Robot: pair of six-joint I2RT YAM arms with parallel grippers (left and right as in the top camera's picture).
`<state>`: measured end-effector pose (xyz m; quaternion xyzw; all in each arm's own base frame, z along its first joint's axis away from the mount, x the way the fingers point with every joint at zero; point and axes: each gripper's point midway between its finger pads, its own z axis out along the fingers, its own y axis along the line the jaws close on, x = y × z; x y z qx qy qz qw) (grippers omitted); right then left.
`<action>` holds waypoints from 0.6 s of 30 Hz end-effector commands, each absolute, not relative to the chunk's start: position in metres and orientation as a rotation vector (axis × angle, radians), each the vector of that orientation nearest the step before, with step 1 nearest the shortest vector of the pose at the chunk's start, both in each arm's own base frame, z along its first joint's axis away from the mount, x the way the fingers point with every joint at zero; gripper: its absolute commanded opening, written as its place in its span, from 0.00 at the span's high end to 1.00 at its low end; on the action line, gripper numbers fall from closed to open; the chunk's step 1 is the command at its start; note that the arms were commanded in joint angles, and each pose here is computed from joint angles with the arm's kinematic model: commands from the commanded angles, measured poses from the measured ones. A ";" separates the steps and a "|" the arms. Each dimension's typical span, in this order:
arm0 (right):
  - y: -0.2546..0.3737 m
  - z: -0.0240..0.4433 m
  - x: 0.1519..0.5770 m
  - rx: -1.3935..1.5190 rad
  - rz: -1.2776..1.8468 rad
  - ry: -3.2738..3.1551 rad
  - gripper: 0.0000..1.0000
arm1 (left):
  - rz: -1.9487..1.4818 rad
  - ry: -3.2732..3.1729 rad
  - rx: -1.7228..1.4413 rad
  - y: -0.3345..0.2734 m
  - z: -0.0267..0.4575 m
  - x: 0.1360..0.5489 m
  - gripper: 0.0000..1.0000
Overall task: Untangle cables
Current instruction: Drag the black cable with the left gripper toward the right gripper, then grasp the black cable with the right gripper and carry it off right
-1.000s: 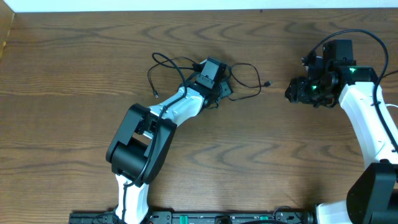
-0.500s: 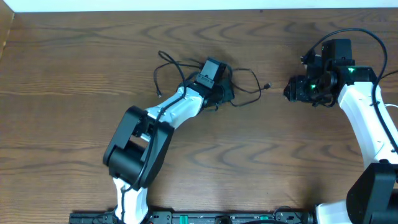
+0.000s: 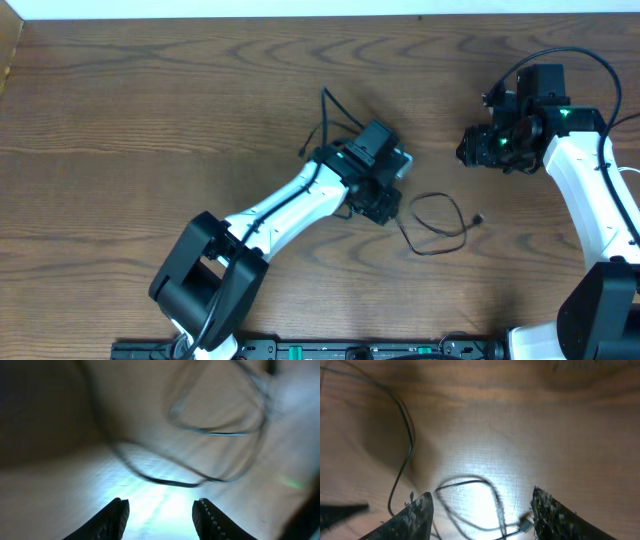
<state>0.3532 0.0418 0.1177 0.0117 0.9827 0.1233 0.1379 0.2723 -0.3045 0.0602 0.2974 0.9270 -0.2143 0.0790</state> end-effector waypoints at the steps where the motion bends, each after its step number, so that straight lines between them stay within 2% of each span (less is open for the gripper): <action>1: 0.044 0.116 0.344 0.011 0.362 2.875 0.40 | -0.554 2.752 0.786 -0.282 0.073 0.294 0.53; 5: 0.061 0.118 0.330 -0.041 0.504 2.911 0.37 | -0.559 2.741 0.630 -0.257 0.095 0.313 0.53; 11: 0.094 0.115 0.310 -0.352 0.608 2.909 0.40 | -0.536 2.751 0.263 -0.197 0.129 0.337 0.46; 15: 0.117 0.100 0.294 -0.596 0.552 2.908 0.41 | -0.510 2.781 -0.058 -0.148 0.139 0.344 0.31; 18: 0.137 0.086 0.285 -0.725 0.503 2.891 0.46 | -0.502 2.818 -0.260 -0.117 0.136 0.341 0.25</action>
